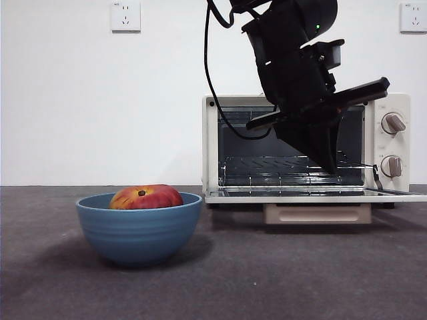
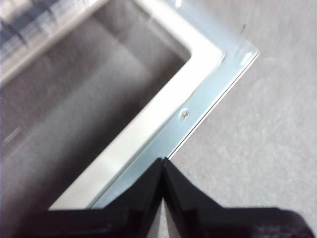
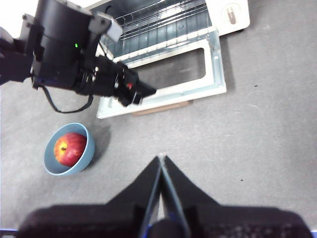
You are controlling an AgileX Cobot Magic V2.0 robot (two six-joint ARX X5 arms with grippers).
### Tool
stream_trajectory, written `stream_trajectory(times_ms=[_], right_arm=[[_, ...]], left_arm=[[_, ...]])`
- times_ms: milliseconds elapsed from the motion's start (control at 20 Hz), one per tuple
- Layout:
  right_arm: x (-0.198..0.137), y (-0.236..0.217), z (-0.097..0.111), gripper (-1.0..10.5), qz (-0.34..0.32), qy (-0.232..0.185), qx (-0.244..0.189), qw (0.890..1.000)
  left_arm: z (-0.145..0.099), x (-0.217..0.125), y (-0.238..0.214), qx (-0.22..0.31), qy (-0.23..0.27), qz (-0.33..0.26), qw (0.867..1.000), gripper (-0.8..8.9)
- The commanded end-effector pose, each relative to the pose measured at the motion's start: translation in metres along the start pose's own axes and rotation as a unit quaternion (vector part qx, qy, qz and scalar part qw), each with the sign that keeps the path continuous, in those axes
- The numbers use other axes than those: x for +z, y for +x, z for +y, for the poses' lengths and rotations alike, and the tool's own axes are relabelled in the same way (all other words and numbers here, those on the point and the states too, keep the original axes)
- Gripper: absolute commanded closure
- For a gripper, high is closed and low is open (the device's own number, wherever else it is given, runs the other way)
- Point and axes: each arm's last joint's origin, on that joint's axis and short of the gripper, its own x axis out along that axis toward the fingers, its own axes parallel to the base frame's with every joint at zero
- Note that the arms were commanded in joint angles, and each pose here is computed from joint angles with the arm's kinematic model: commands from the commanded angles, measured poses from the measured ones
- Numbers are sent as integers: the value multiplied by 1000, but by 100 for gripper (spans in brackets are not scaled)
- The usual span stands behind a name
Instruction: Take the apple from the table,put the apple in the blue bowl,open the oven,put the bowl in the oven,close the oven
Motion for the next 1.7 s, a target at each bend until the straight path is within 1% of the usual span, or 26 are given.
stream_trajectory(times_ms=[50,250,350,500,600,700,850,950,1050,1100,1200,1250,1350,1400,1500,1600,1650,1700], right_arm=[[0,-2,0,948,-5,-4,0,1000],[0,-1,-1,948,-2,-5,-7,1000],[-1,1,-1,948,5,-12,-24,1000],[2,9,0,948,28,-28,-32,999],[7,18,2,948,49,-36,-39,997],[13,32,6,948,76,-51,-49,995],[26,57,13,948,112,-84,-60,988],[36,78,19,948,131,-97,-41,986],[46,100,28,946,146,-92,12,985],[51,113,33,946,154,-87,49,983],[59,136,42,945,172,-78,108,976],[61,148,46,944,182,-75,127,972],[61,172,59,921,198,-77,141,967],[59,184,67,888,206,-88,152,963],[51,207,86,874,229,-99,170,953],[42,230,107,873,257,-115,182,942],[38,242,116,848,272,-122,183,937],[35,253,126,783,285,-130,181,932]], left_arm=[[-7,-1,0,-8,18,-2,1000,819],[-12,4,-31,-13,46,-20,999,819],[-15,3,-44,-13,59,-11,998,819],[-16,-3,-74,-11,83,13,996,819],[-20,-5,-97,-14,96,12,995,819],[-23,-6,-124,-16,112,-4,994,819],[-23,-12,-165,-17,118,-13,993,819],[-23,-21,-191,-17,130,-5,991,819],[-23,-31,-213,-15,137,-7,990,819],[-23,-38,-224,-16,138,-14,990,819],[-19,-55,-240,-3,129,-26,991,819],[-15,-67,-246,16,118,-29,992,819],[-8,-95,-259,54,94,-30,994,819],[-4,-110,-266,66,80,-32,994,819],[5,-142,-279,86,50,-44,994,819],[15,-173,-289,91,13,-57,994,819],[20,-188,-293,94,-5,-63,994,820],[25,-203,-296,98,-21,-69,993,820]])
